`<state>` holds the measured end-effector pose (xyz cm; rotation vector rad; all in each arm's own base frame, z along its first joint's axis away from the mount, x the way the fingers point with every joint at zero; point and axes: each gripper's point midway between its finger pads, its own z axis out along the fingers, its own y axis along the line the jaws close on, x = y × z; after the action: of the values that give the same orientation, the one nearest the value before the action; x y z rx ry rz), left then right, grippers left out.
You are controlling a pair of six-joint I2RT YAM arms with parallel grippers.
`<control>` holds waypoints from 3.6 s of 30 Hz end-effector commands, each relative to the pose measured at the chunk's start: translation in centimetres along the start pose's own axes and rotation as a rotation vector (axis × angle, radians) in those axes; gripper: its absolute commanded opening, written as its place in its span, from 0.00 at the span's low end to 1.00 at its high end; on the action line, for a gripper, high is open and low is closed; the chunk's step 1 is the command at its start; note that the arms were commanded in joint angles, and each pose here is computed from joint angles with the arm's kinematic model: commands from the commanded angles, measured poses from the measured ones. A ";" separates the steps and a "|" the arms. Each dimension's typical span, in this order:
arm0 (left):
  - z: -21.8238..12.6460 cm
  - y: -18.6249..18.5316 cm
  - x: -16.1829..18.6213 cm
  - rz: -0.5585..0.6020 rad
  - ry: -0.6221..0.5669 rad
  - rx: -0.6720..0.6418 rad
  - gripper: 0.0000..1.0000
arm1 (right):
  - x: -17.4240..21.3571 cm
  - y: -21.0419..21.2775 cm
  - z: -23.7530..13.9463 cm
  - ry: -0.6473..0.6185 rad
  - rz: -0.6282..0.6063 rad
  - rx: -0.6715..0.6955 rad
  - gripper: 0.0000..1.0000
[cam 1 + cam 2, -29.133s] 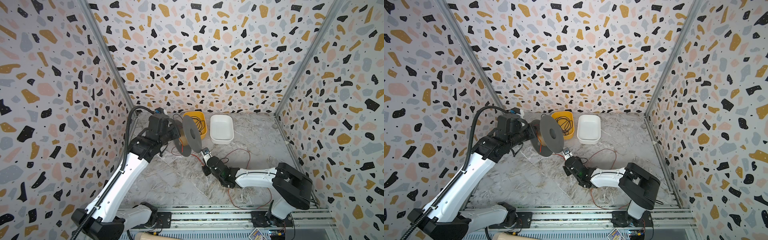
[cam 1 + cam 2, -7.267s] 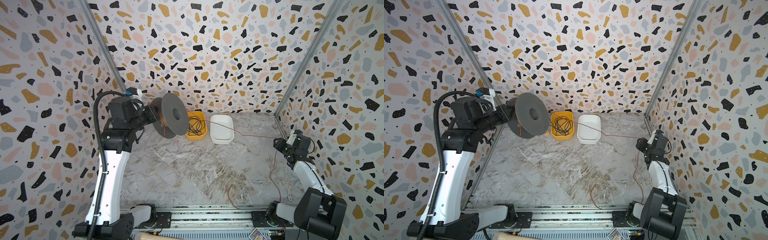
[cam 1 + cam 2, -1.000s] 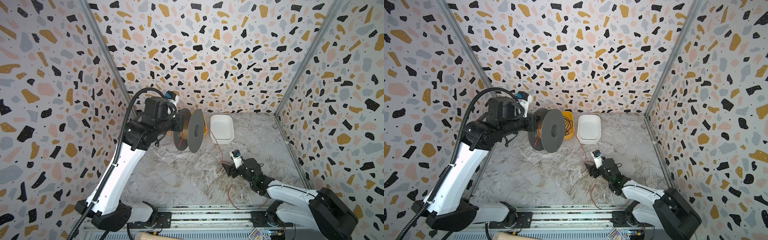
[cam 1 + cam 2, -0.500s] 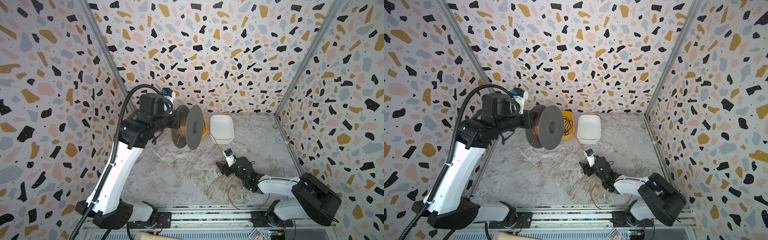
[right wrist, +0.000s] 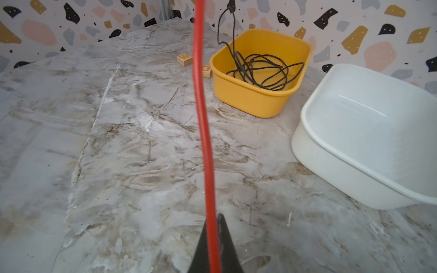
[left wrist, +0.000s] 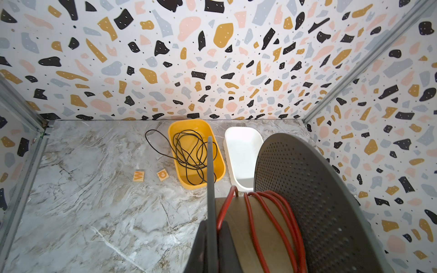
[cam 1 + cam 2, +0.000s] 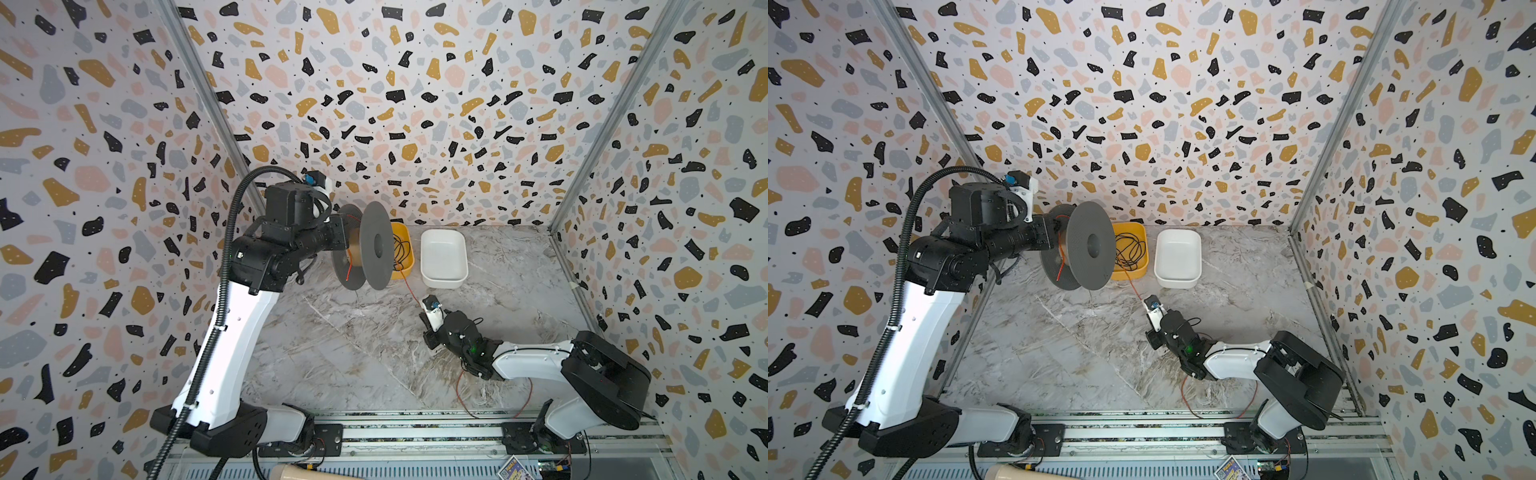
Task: Wrap the cables
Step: 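Bring the red cable back under the spool with the right gripper, then lift the red cable up over the spool with the right gripper, then pull the red cable down and out from the spool with the right gripper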
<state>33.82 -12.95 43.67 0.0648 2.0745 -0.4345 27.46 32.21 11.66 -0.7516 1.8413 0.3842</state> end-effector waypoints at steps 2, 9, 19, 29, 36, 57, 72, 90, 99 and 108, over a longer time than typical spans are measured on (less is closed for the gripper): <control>-1.1 1.0 -3.7 -0.055 -0.194 -0.057 0.00 | -0.2 1.5 -0.3 0.036 -0.196 0.116 0.00; 0.3 5.2 -1.7 -0.040 -0.231 -0.254 0.00 | -4.3 5.9 -1.6 -0.020 -0.410 0.146 0.00; 3.0 7.8 2.5 -0.031 -0.169 -0.355 0.00 | -11.8 10.6 -5.4 -0.174 -0.505 0.091 0.00; 4.1 7.9 2.3 -0.054 -0.177 -0.356 0.00 | -13.3 14.9 -8.3 -0.261 -0.528 -0.117 0.00; 5.3 7.8 3.5 -0.048 -0.156 -0.354 0.00 | -15.8 16.0 -10.5 -0.333 -0.514 -0.164 0.00; 5.3 2.1 10.9 0.254 0.025 -0.270 0.00 | -21.4 4.2 -6.2 -0.204 -0.199 0.018 0.00; 4.3 -0.1 11.2 0.405 0.066 -0.171 0.00 | -20.3 -4.9 0.3 0.011 -0.046 0.105 0.02; 0.5 -4.7 6.2 0.346 -0.018 0.039 0.00 | -11.1 -6.4 4.1 0.113 0.062 -0.088 0.28; -0.6 -6.7 2.9 0.285 -0.087 0.100 0.00 | -9.0 -6.0 0.6 0.094 0.095 -0.103 0.73; -1.6 -7.8 1.2 0.238 -0.126 0.180 0.00 | -5.9 -7.0 -4.4 0.096 0.149 -0.038 0.94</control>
<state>30.24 -19.35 40.58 0.4247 2.0243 -0.3490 30.95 27.41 19.87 -0.7190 1.9745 0.4966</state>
